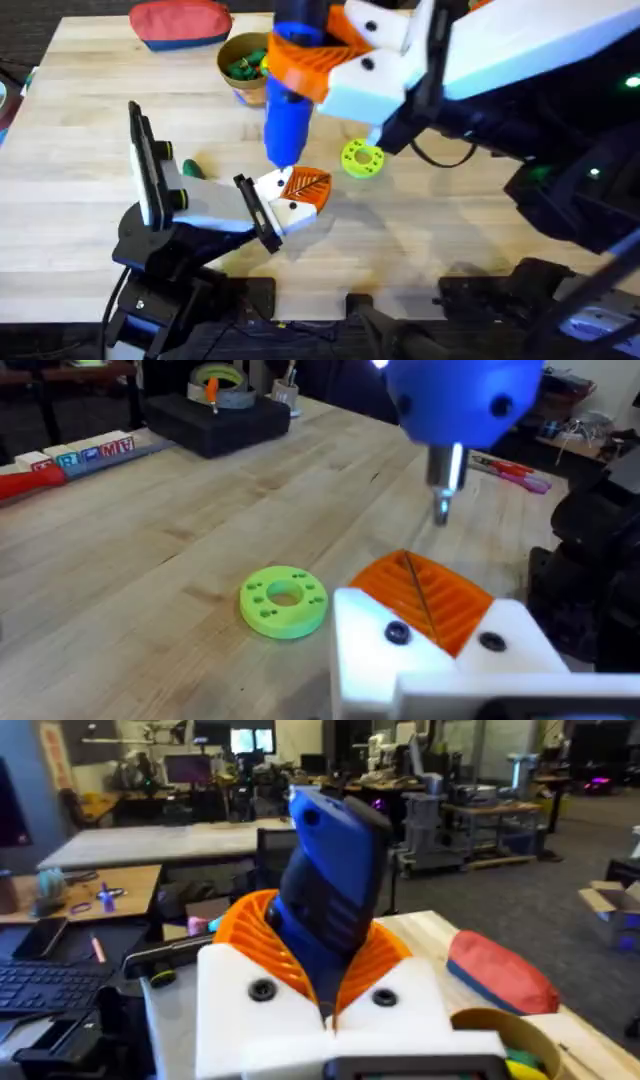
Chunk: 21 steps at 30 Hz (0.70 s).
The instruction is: Pick up the gripper from the table and insert it into the empty holder that is missing its gripper. Then pick up a screw, insert it into the mounting hole, and use the screwdriver to tighten it. Finally, clean up the table by picking up the vegetable and placing it into the bucket.
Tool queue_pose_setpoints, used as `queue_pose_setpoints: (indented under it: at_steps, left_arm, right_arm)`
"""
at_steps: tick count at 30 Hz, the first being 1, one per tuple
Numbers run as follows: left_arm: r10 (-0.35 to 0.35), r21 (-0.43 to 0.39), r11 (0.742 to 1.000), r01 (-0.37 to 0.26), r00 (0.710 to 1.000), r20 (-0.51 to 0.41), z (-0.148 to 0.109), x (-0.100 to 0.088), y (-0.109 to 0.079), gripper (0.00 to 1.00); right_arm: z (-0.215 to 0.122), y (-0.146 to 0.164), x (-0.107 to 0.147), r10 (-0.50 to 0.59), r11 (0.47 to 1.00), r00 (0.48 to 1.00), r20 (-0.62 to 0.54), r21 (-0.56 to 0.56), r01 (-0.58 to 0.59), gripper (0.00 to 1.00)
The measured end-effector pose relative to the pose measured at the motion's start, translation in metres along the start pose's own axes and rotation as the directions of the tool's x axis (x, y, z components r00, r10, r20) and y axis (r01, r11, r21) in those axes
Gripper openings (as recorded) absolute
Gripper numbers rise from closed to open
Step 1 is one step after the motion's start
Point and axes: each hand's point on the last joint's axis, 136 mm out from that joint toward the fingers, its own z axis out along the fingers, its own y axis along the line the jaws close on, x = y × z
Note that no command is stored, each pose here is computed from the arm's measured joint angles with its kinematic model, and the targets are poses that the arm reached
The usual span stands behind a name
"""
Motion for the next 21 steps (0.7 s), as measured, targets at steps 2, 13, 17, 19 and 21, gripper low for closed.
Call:
queue_pose_setpoints:
  at_steps: [2, 13, 17, 19, 21]
  left_arm:
    - [0.000, 0.000, 1.000, 0.000, 1.000, 0.000, 0.000, 0.000, 0.000, 0.012]
    - [0.000, 0.000, 1.000, 0.000, 1.000, 0.000, 0.000, 0.000, 0.000, 0.012]
    - [0.000, 0.000, 1.000, 0.000, 1.000, 0.000, 0.000, 0.000, 0.000, 0.012]
    - [0.000, 0.000, 1.000, 0.000, 1.000, 0.000, 0.000, 0.000, 0.000, 0.012]
    - [0.000, 0.000, 1.000, 0.000, 1.000, 0.000, 0.000, 0.000, 0.000, 0.012]
  right_arm:
    - [0.004, 0.004, 0.009, 0.007, 1.000, 1.000, -0.020, -0.025, -0.008, 0.007]
    - [0.005, 0.008, 0.015, -0.008, 0.998, 0.999, -0.037, -0.055, 0.006, 0.007]
    - [0.008, 0.006, 0.024, 0.002, 0.999, 0.998, -0.057, -0.054, -0.005, 0.007]
    - [0.010, 0.005, 0.028, 0.008, 0.999, 0.998, -0.069, -0.053, -0.011, 0.007]
    - [0.010, 0.004, 0.031, 0.011, 0.999, 0.997, -0.076, -0.052, -0.015, 0.007]
